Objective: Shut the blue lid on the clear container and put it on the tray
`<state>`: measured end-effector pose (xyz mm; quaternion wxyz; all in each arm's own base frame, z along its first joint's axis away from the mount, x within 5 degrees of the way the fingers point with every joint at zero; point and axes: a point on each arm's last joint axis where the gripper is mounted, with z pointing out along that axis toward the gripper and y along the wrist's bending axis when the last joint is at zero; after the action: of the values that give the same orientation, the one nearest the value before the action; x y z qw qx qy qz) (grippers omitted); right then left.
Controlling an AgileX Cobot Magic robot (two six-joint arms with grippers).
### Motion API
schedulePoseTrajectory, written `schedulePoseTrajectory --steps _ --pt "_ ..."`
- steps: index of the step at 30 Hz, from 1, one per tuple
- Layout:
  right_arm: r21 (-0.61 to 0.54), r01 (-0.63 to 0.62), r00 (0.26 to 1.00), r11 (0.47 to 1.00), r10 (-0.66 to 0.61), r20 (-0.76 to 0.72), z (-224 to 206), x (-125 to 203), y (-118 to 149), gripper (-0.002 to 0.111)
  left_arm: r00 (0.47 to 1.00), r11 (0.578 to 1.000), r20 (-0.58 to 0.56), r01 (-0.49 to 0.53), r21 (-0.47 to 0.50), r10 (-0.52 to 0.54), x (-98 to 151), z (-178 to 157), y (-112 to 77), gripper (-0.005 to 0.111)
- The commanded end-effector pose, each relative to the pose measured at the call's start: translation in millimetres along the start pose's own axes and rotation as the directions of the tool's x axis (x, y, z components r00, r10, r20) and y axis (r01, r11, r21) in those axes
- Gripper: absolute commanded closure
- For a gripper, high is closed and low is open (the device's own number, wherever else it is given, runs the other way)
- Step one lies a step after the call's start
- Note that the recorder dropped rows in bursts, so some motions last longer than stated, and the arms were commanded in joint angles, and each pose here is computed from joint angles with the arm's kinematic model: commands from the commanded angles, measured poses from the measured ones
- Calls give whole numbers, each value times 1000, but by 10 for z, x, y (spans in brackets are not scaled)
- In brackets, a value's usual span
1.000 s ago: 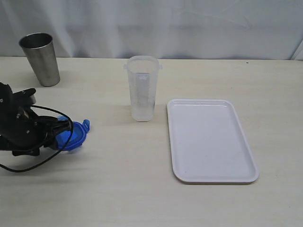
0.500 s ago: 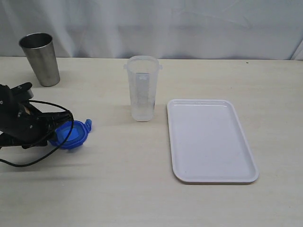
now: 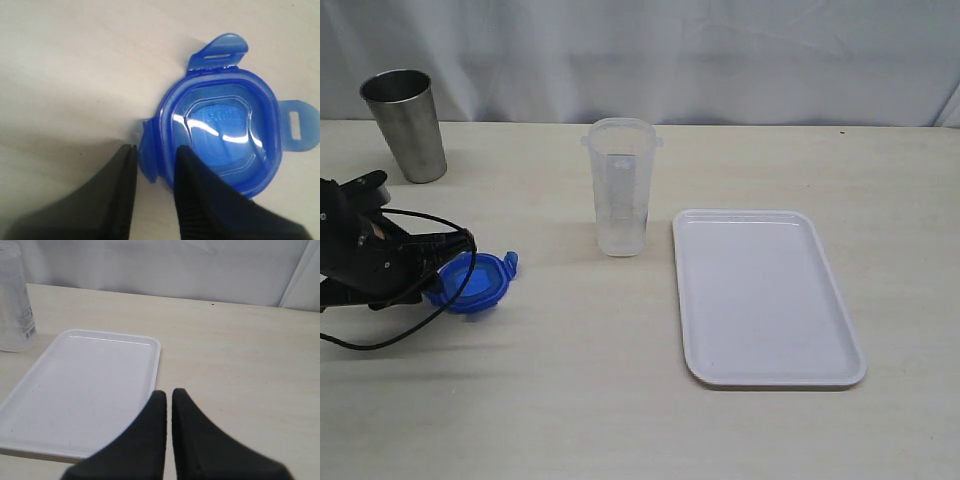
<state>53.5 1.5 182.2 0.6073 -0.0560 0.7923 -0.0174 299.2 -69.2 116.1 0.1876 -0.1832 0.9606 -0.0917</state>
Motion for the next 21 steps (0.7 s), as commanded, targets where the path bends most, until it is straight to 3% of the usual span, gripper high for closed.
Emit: schedulePoseTrajectory --steps 1,21 --pt "4 -1 1000 1000 1 12 -1 -3 -1 104 1000 1000 22 13 13 -13 -12 -2 -6 81" --pt "4 -1 1000 1000 1 12 -1 -3 -1 104 1000 1000 21 7 7 -8 7 139 15 81"
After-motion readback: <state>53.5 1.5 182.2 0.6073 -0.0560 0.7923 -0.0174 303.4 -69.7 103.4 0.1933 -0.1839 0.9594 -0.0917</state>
